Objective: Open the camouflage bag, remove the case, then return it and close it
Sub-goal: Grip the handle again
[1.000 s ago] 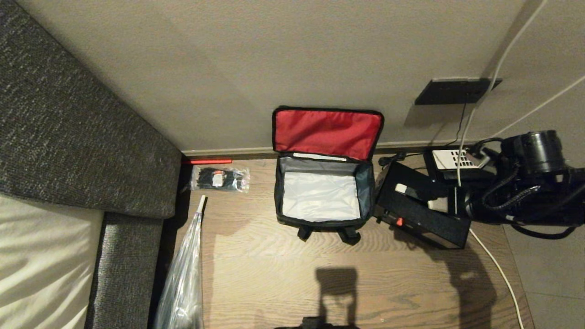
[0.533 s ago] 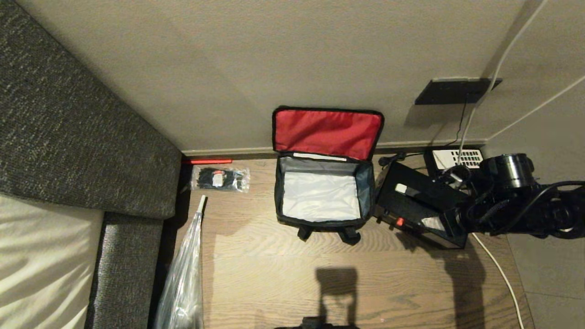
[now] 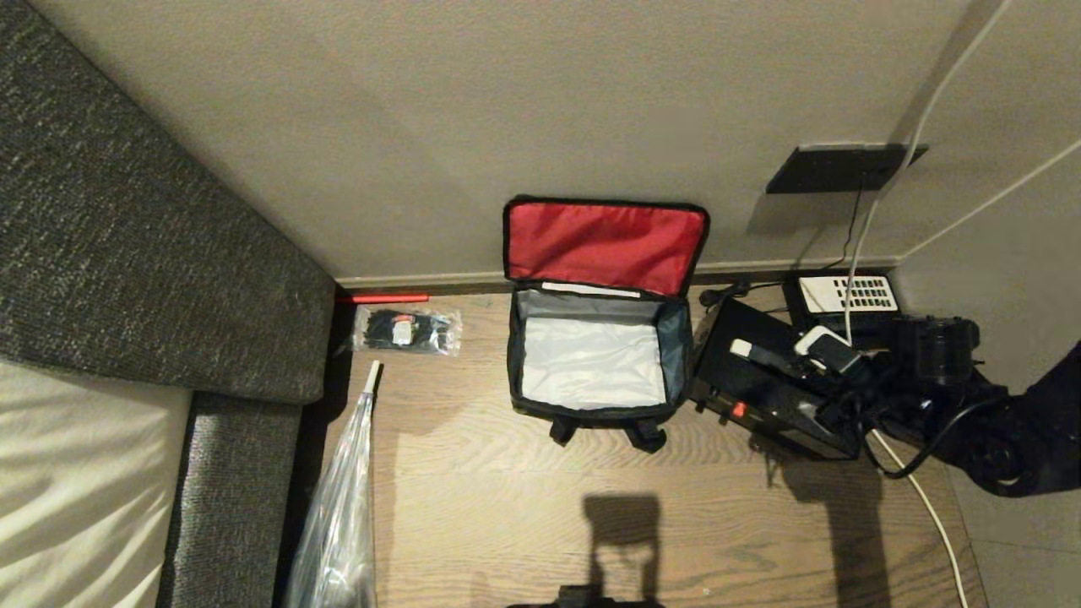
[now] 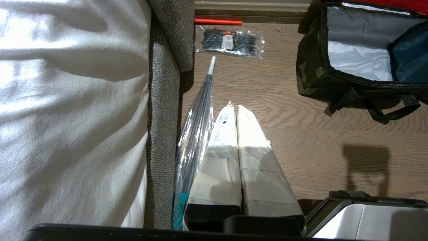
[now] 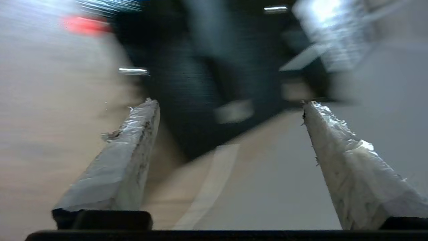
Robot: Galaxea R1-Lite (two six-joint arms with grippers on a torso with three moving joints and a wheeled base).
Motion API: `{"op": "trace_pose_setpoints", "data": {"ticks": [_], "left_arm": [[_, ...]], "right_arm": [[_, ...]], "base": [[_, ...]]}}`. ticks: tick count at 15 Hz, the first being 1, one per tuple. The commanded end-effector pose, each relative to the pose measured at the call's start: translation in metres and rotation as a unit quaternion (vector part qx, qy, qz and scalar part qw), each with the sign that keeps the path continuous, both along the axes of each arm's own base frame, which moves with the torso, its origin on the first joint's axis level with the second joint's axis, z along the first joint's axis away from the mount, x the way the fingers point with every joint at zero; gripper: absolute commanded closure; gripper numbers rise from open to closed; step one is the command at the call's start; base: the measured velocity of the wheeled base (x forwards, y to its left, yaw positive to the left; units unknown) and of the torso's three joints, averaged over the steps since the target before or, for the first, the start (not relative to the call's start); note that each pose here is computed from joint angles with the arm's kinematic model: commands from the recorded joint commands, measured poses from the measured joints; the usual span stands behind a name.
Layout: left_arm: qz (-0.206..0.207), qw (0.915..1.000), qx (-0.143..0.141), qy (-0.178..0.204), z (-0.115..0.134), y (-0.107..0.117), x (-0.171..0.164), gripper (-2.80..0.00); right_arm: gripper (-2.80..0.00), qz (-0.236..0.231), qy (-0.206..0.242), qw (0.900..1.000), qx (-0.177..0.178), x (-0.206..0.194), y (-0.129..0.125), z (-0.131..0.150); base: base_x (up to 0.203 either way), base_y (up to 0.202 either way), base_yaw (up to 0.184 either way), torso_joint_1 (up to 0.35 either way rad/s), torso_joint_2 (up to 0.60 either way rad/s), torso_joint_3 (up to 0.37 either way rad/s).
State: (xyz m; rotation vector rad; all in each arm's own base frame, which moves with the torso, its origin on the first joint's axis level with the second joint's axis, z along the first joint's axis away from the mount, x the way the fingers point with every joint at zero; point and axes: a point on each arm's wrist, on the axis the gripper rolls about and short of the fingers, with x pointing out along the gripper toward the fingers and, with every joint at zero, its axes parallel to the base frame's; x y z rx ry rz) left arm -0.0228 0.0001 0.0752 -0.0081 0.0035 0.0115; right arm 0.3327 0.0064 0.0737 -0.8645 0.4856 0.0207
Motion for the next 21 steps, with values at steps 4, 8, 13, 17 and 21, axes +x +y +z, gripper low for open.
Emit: {"op": "trace_pose_setpoints", "data": {"ticks": [4,8,13,17,21], "left_arm": [[0.000,1.0000,0.000,0.001,-0.001,0.000,0.000,0.00],[0.000,1.0000,0.000,0.001,-0.001,0.000,0.000,0.00],[0.001,1.0000,0.000,0.001,-0.001,0.000,0.000,0.00],[0.000,1.0000,0.000,0.001,-0.001,0.000,0.000,0.00],[0.000,1.0000,0.000,0.001,-0.001,0.000,0.000,0.00]], "right_arm": [[-2.80,-0.014,-0.062,0.988,-0.138,0.019,-0.001,-0.030],[-2.80,-0.036,-0.077,0.986,-0.145,0.032,0.007,-0.041],[-2.80,-0.037,-0.110,0.981,-0.156,0.046,0.010,-0.045],[-2.80,-0.044,-0.108,0.978,-0.170,0.051,0.009,-0.053],[-2.80,-0.057,-0.110,0.974,-0.187,0.056,0.009,-0.060]], "base": [[0.000,0.000,0.000,0.000,0.00,0.000],[0.000,0.000,0.000,0.000,0.00,0.000],[0.000,0.000,0.000,0.000,0.00,0.000],[0.000,0.000,0.000,0.000,0.00,0.000],[0.000,0.000,0.000,0.000,0.00,0.000]]}}
